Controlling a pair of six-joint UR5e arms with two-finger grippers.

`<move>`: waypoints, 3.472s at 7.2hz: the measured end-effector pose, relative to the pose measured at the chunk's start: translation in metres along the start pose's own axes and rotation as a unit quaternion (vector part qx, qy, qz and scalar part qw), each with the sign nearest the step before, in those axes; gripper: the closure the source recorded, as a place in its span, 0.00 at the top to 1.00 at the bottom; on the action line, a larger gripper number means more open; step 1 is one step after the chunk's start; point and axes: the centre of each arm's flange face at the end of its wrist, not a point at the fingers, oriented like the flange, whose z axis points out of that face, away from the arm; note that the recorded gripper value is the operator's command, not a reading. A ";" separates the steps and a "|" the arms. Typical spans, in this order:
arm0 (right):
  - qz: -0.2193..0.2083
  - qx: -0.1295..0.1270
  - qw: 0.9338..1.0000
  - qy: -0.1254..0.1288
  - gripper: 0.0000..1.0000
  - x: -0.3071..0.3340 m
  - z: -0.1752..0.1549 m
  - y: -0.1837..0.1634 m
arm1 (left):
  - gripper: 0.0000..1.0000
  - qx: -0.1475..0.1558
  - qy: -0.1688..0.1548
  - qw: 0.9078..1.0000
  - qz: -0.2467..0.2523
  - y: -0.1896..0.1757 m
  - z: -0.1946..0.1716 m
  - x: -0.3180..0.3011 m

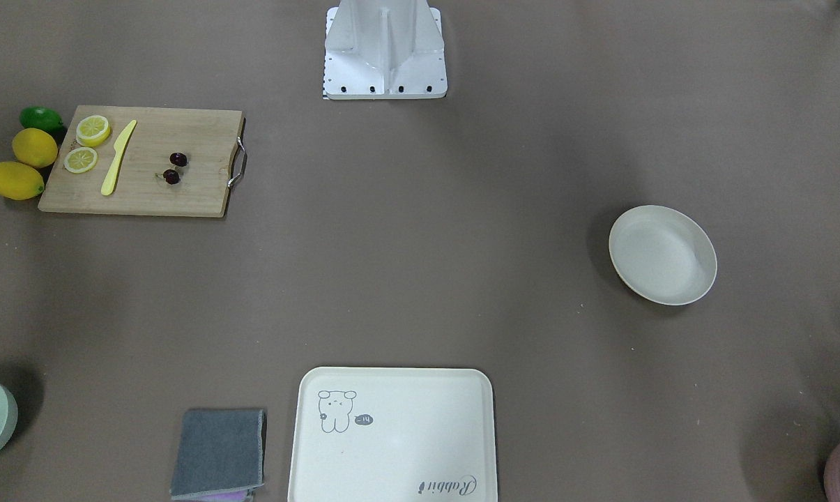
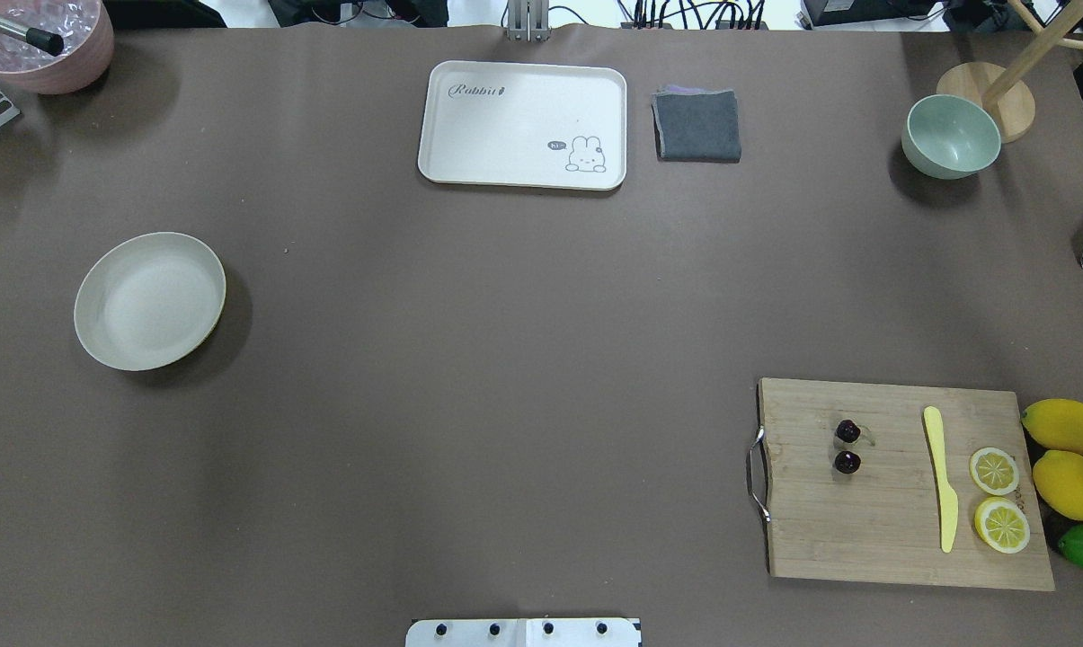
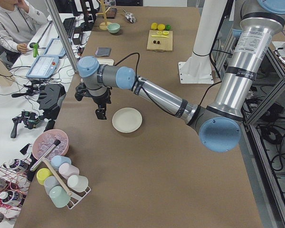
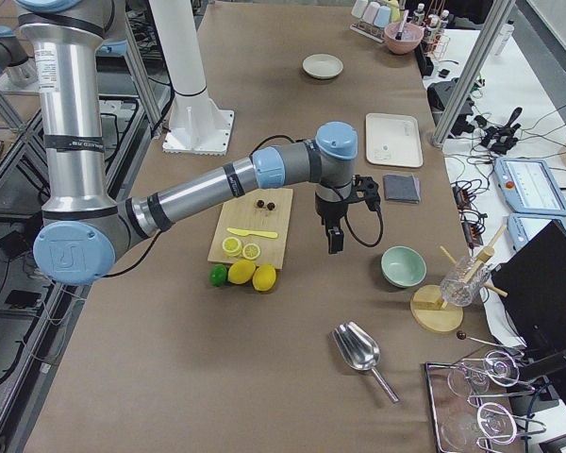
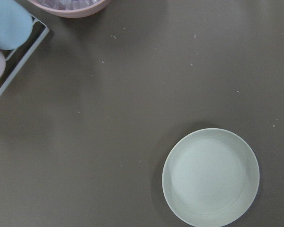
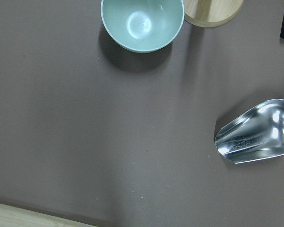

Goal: Place red cherry on plate

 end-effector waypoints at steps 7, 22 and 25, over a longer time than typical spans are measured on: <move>0.012 -0.004 1.000 -0.002 1.00 0.002 0.003 0.002 | 0.97 0.046 0.016 0.999 0.024 0.042 0.249 -0.018; 0.013 -0.007 1.000 -0.002 1.00 0.005 0.006 0.001 | 0.00 0.028 0.130 0.990 -0.051 0.009 0.134 0.027; 0.014 -0.006 1.000 -0.002 1.00 0.005 0.006 0.001 | 0.00 0.032 0.125 0.988 -0.086 -0.015 0.076 0.131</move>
